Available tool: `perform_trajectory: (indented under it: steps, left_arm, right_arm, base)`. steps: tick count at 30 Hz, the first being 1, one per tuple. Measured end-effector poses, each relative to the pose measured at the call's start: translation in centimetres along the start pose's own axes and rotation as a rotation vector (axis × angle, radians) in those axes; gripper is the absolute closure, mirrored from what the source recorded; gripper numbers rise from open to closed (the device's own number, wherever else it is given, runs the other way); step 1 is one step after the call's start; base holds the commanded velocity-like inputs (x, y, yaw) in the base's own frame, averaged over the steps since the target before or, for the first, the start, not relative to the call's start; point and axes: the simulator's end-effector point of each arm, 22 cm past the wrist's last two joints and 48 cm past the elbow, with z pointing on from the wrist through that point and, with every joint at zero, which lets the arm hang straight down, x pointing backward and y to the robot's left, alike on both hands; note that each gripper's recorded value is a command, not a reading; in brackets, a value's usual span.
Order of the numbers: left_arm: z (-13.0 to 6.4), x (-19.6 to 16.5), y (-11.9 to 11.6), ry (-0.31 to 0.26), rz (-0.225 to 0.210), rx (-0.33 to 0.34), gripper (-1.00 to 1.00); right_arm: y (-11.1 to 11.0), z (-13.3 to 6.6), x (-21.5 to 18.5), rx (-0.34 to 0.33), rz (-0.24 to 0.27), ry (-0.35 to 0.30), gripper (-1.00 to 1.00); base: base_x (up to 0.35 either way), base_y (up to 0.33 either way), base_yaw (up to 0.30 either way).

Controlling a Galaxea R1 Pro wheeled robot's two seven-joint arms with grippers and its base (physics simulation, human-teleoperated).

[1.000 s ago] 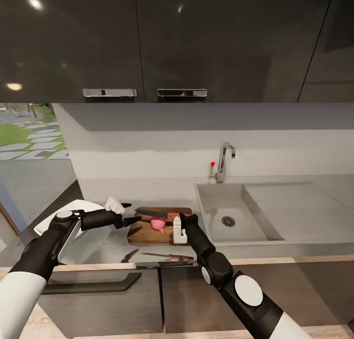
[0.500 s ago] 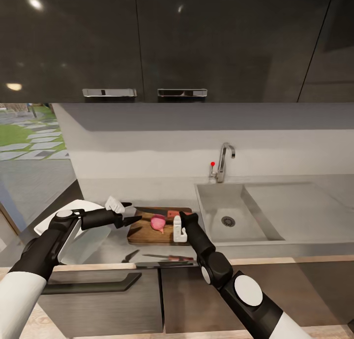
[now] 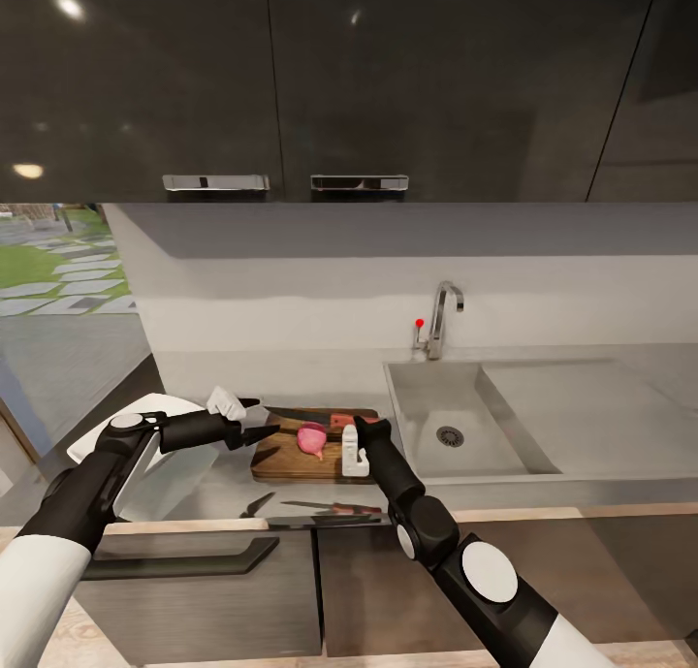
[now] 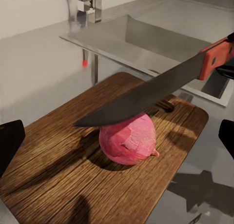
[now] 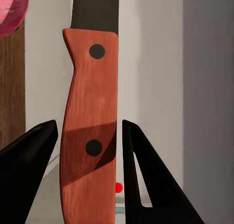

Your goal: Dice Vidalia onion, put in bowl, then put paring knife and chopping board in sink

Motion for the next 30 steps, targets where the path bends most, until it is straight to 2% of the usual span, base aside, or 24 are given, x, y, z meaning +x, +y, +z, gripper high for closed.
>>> perform_trajectory:
  steps: [6,17,30]
  left_arm:
    - [0.00,0.03,-0.01,0.000,0.000,0.000,-1.00]
    - [0.00,0.01,0.00,0.000,0.000,0.000,-1.00]
    - [-0.02,-0.01,0.02,-0.001,0.000,-0.001,-1.00]
  right_arm:
    - [0.34,0.02,0.13,-0.006,-0.004,0.003,1.00]
    - [0.28,0.05,0.51,0.026,-0.026,0.010,1.00]
    - [0.38,0.08,0.76,0.026,-0.027,0.015,1.00]
  base:
    - [0.000,0.000,0.000]
    - [0.000,0.000,0.000]
    - [0.000,0.000,0.000]
